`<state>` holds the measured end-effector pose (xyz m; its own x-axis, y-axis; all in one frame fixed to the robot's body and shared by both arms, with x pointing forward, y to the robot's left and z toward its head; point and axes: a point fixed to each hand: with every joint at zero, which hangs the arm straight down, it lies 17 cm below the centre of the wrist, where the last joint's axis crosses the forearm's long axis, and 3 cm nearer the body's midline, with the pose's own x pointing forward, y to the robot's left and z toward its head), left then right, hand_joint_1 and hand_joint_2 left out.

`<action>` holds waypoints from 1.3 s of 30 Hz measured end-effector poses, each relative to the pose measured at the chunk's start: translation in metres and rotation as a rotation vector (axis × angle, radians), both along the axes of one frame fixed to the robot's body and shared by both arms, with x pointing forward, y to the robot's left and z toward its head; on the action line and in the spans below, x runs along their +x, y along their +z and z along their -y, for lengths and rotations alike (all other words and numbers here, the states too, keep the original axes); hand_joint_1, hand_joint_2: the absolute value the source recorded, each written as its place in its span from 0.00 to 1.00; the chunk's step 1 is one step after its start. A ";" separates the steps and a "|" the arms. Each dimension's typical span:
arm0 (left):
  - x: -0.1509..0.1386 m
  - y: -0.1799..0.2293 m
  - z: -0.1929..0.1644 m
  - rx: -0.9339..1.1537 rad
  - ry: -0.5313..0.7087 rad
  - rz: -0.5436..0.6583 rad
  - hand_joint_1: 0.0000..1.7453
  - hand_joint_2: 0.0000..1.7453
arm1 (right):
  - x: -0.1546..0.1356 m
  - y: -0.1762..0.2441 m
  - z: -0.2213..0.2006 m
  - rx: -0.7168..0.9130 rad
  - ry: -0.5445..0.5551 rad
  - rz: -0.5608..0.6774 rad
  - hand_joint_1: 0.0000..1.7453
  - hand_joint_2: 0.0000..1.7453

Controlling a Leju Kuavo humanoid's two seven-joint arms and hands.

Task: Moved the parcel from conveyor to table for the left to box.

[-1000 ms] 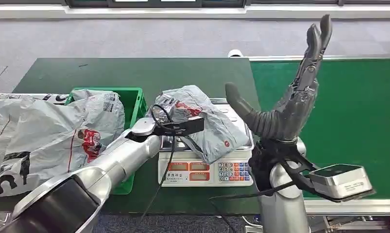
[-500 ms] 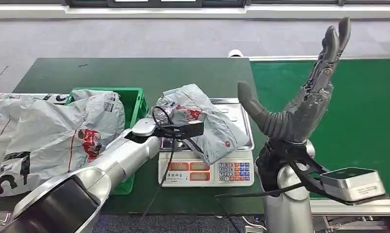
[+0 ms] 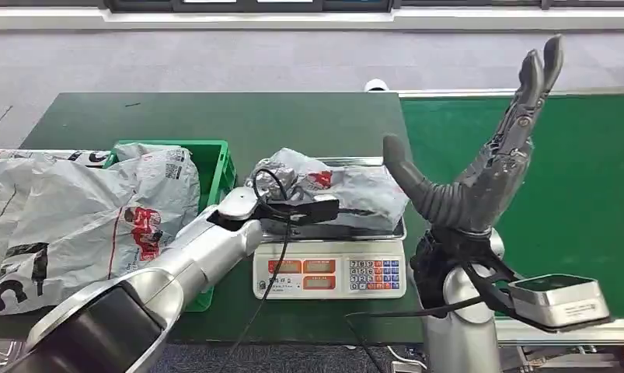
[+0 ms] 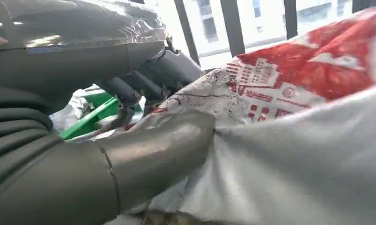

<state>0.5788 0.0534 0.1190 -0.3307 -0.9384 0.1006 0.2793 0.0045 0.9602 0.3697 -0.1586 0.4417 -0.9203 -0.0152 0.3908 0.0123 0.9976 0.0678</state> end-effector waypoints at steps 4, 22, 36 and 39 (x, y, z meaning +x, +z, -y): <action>0.005 0.023 0.011 -0.084 -0.021 0.083 1.00 1.00 | 0.001 -0.001 0.001 -0.003 -0.017 -0.008 0.00 1.00; 0.054 0.131 -0.065 -0.466 0.180 0.374 1.00 1.00 | 0.005 -0.014 0.038 0.124 -0.027 -0.036 0.00 1.00; 0.075 0.160 -0.225 -0.609 0.470 0.521 1.00 1.00 | -0.041 -0.079 0.180 0.249 -0.262 -0.102 0.00 1.00; 0.074 0.163 -0.255 -0.632 0.521 0.543 1.00 1.00 | -0.044 -0.086 0.189 0.236 -0.309 -0.123 0.00 1.00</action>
<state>0.6532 0.3081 0.2819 -0.0401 -0.8058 0.5908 -0.3820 0.5588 0.7361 0.3253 -0.3472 0.3554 -0.8423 0.1524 0.5171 0.3315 0.9028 0.2738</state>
